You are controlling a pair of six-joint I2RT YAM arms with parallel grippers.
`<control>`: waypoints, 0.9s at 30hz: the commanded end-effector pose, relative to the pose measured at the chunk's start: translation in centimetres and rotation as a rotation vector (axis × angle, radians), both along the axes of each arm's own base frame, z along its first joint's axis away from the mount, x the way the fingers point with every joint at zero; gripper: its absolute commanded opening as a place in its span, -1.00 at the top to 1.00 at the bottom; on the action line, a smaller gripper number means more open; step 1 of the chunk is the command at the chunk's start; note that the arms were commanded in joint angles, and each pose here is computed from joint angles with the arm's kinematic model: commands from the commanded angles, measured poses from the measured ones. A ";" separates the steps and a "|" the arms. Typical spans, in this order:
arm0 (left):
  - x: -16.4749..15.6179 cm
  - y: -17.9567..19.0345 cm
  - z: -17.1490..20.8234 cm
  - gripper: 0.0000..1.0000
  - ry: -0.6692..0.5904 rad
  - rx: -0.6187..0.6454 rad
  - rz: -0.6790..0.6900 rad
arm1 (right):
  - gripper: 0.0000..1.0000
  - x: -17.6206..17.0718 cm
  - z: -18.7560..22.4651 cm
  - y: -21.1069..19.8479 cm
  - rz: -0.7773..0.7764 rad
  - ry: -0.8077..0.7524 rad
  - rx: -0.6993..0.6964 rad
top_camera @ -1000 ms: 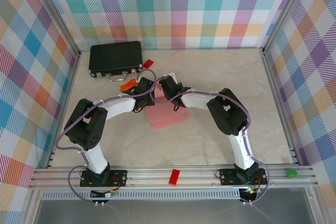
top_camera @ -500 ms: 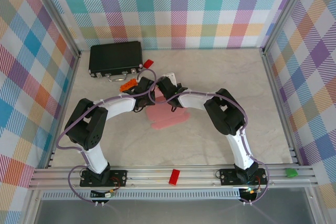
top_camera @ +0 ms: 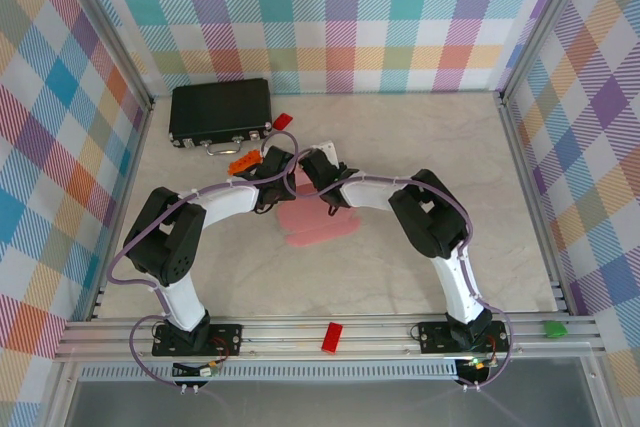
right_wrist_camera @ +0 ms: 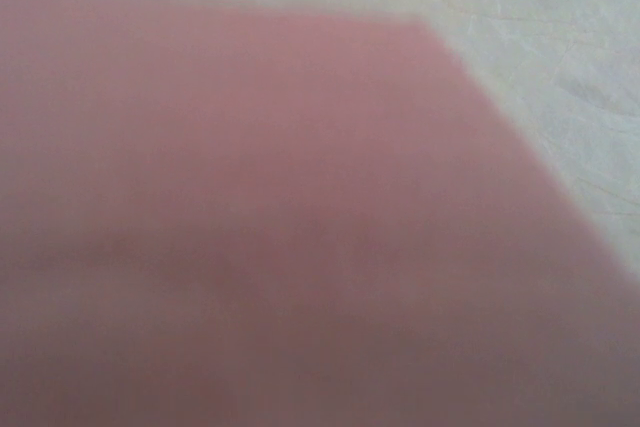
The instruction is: Fold the paper box
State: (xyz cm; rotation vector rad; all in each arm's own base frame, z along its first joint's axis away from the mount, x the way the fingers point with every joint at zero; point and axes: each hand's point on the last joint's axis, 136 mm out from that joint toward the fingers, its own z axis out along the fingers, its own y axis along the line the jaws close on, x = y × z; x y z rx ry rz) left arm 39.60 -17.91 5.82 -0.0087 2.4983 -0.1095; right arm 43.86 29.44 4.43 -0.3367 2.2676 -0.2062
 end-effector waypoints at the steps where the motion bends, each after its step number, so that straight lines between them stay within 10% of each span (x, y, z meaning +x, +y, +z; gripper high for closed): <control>1: -0.8 -0.5 -1.0 1.00 0.044 0.014 -0.022 | 0.34 -1.4 -0.6 -0.5 0.048 0.053 -0.027; 27: -0.8 -0.6 -1.0 1.00 0.045 0.007 -0.022 | -0.77 -3.8 2.5 0.8 0.188 0.088 0.138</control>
